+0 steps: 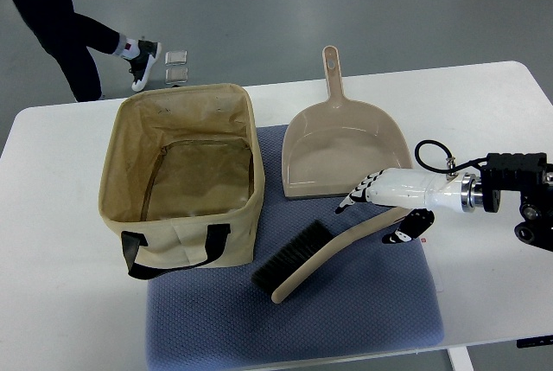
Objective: Put pink broom in yellow bag with right hand
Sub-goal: 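Close the right hand around the brush handle and lift it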
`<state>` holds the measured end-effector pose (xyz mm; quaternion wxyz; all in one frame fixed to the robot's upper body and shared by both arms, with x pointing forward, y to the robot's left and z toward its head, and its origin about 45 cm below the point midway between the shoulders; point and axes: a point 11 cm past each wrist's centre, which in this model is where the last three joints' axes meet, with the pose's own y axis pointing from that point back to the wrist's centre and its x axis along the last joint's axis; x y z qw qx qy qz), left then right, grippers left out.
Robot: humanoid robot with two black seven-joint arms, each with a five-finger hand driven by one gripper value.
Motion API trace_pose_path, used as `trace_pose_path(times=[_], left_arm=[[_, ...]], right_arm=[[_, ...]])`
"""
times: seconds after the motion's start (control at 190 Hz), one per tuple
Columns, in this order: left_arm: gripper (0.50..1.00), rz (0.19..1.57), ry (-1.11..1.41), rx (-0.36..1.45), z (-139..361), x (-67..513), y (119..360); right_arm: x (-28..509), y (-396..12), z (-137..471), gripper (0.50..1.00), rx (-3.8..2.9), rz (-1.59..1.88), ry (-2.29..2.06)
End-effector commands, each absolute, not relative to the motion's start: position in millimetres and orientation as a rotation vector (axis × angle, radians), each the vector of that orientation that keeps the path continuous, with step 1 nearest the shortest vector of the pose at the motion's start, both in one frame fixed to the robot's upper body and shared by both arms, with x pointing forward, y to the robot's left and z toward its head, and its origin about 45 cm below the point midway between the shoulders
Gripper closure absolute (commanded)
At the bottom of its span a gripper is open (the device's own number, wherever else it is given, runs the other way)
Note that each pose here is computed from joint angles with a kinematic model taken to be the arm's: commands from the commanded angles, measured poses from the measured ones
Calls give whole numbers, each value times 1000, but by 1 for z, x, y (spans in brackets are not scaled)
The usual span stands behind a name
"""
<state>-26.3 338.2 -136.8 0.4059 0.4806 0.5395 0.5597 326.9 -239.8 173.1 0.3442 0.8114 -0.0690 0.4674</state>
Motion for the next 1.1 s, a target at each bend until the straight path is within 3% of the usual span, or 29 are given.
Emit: trace_pose_path(times=[0.0,0.384,0.563,0.91,1.005,1.094], left_arm=[[500,1412,1361,1213,-137,-26,338],[500,1412,1361,1213,-137,-26,338],[500,1412,1361,1213,-137,-26,338],[500,1412,1361,1213,-137,-26,338],[500,1412,1361,1213,-137,-26,338],[500,1411,1361,1212,-137,-26,338]], right_arm=[[325,-240,170,703,2101,1217,-176],[320,-240,163,807,2095,1218,-154],[320,-240,163,816,2090,1226,-161],[316,-238,158,928,2090,1232,-139],[316,-238,159,1000,2089,1234,-146],[318,-240,161,1000,2084,1241,-151]])
